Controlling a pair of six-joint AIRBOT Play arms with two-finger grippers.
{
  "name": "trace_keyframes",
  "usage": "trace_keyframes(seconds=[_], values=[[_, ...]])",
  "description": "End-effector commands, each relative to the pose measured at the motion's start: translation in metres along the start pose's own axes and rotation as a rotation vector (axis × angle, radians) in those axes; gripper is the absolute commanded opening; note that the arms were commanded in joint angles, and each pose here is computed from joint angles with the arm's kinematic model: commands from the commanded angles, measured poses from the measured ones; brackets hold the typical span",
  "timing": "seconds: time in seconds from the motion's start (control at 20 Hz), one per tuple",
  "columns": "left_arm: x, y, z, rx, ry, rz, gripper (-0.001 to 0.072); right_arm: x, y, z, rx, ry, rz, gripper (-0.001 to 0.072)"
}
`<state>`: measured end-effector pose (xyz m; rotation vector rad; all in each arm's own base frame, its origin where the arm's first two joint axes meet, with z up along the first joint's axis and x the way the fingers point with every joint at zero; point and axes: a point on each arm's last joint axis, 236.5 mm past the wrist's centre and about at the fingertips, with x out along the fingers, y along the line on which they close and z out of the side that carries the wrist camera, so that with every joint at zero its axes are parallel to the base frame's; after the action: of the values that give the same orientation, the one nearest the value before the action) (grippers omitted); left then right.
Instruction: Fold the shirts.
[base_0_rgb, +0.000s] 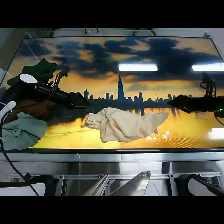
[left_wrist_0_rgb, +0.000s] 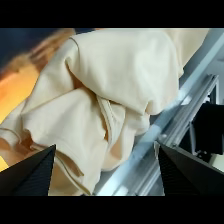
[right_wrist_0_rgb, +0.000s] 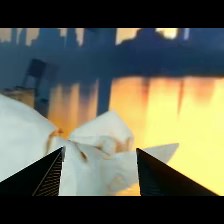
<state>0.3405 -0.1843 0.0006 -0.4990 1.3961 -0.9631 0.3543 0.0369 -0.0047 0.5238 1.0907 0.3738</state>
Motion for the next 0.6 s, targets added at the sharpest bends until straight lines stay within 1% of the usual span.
trace_keyframes(seconds=[0.0,0.1,0.2,0.4,0.55], values=[[0.007,-0.007,-0.046,-0.164,0.154,-0.092,0.072,-0.01,-0.033,-0.029,0.034,0.134,-0.081,0.0514],[0.037,-0.011,-0.087,-0.213,0.208,-0.084,0.072,0.0,-0.016,-0.054,0.078,0.202,0.0,0.0514],[0.066,-0.006,-0.114,-0.223,0.218,-0.032,0.0714,0.014,0.013,-0.073,0.087,0.246,0.103,0.0513],[0.112,0.006,-0.136,-0.216,0.245,0.049,0.0707,0.047,0.031,-0.096,0.039,0.319,0.099,0.0504],[0.139,-0.002,-0.151,-0.218,0.356,0.018,0.0707,0.067,0.033,-0.113,0.042,0.392,0.099,0.0503]])
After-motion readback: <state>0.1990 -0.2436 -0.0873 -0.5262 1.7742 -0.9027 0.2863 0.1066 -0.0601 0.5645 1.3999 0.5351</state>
